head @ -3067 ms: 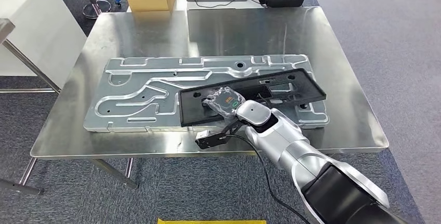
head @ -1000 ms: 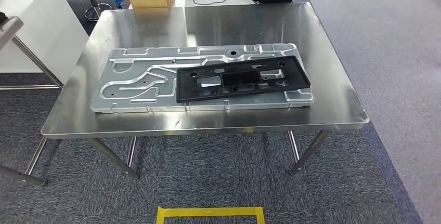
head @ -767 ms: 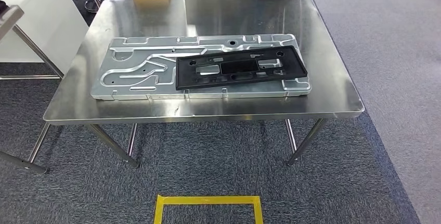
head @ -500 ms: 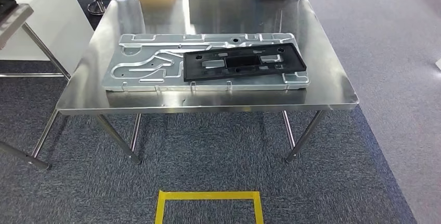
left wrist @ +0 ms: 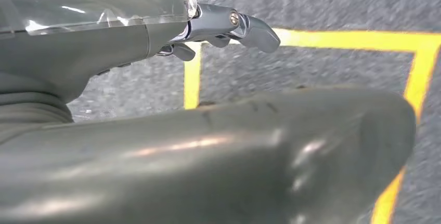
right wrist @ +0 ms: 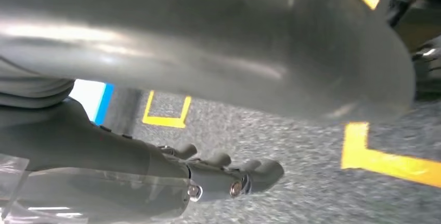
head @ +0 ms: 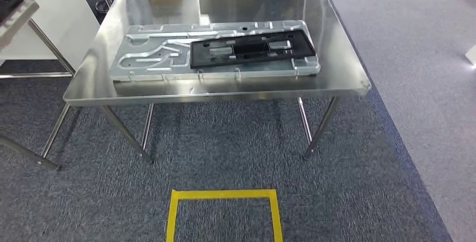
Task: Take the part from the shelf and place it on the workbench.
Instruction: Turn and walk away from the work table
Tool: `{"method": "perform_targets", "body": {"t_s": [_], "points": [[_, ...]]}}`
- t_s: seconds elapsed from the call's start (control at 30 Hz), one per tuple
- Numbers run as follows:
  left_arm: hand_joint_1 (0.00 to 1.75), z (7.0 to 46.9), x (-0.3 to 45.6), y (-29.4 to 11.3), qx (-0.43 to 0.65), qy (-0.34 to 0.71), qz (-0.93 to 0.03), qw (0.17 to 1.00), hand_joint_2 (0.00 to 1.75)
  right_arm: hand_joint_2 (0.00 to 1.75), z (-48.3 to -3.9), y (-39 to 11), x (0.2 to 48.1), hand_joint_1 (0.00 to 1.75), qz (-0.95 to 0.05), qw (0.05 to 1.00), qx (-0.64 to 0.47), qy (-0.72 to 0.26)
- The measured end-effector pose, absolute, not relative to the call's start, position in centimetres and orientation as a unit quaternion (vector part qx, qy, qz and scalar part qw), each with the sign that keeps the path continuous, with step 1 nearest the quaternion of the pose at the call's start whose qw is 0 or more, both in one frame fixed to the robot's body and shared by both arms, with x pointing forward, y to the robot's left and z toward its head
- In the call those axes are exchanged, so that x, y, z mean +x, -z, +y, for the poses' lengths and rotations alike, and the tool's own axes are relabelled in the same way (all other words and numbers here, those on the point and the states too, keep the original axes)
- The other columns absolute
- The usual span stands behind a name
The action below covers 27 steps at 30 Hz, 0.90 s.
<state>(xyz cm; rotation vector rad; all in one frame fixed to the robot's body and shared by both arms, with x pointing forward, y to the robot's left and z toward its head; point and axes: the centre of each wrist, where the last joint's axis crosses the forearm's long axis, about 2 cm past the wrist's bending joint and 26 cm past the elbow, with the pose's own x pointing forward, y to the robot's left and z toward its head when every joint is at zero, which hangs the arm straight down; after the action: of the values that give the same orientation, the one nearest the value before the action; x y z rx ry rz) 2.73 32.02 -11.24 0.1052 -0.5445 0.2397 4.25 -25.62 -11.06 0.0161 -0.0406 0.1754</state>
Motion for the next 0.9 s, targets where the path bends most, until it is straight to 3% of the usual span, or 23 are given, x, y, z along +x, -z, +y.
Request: {"method": "perform_targets", "body": {"t_s": [0.37,0.9], "points": [[0.0,32.3,4.0,11.1,0.045,-0.122,-0.308,0.943,0.0,0.0,-25.4,11.0,4.8,0.0,-0.037,0.995,0.017,-0.09],[0.0,31.5,4.7,11.1,0.043,-0.125,-0.294,0.947,0.0,0.0,-26.5,11.0,5.4,0.0,-0.054,0.993,0.011,-0.107]]}}
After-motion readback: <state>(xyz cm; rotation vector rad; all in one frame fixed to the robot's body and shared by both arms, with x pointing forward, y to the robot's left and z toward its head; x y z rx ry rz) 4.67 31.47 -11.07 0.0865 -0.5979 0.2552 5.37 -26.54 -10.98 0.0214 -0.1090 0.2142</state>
